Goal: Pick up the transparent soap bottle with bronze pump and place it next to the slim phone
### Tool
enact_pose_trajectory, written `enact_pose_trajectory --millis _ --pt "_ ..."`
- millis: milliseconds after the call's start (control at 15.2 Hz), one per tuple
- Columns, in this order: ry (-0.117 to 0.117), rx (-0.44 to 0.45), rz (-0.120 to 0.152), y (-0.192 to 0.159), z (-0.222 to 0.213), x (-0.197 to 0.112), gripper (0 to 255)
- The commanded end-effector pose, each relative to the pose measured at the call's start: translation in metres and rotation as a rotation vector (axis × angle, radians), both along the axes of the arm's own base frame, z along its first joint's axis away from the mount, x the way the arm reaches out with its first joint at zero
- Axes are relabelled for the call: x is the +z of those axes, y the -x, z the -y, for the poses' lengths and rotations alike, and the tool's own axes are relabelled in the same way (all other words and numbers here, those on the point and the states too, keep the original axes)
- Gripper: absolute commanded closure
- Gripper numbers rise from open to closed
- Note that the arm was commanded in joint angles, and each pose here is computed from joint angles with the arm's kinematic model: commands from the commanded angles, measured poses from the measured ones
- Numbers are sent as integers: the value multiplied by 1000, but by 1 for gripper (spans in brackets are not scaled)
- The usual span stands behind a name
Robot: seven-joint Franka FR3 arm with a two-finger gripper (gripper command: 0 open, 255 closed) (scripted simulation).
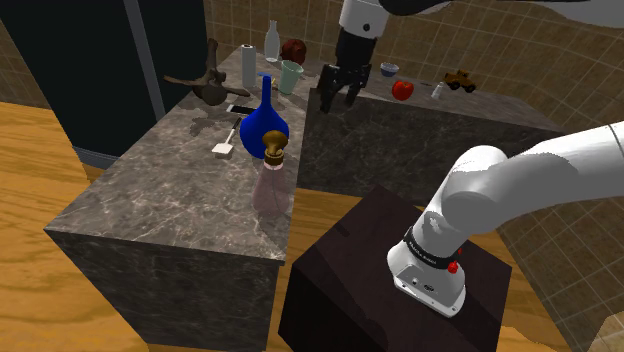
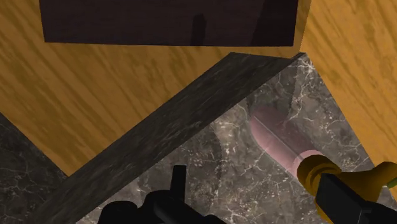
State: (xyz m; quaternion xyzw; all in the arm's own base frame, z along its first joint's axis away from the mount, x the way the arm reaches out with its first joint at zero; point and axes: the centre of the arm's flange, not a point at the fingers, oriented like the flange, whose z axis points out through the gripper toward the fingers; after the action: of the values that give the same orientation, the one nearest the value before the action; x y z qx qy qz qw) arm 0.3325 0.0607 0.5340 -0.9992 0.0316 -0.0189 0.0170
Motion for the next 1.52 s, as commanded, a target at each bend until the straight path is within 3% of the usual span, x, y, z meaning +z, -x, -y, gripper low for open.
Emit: enact_pose_trajectory --millis 0,594,1122,1452 --pt "-12 -10 10 -10 -21 -9 0" --pt "-62 -49 52 -59 -114 -40 0" --pt "-63 -49 52 -63 -118 -80 0" --pt "-63 -49 52 -63 -118 -80 0"
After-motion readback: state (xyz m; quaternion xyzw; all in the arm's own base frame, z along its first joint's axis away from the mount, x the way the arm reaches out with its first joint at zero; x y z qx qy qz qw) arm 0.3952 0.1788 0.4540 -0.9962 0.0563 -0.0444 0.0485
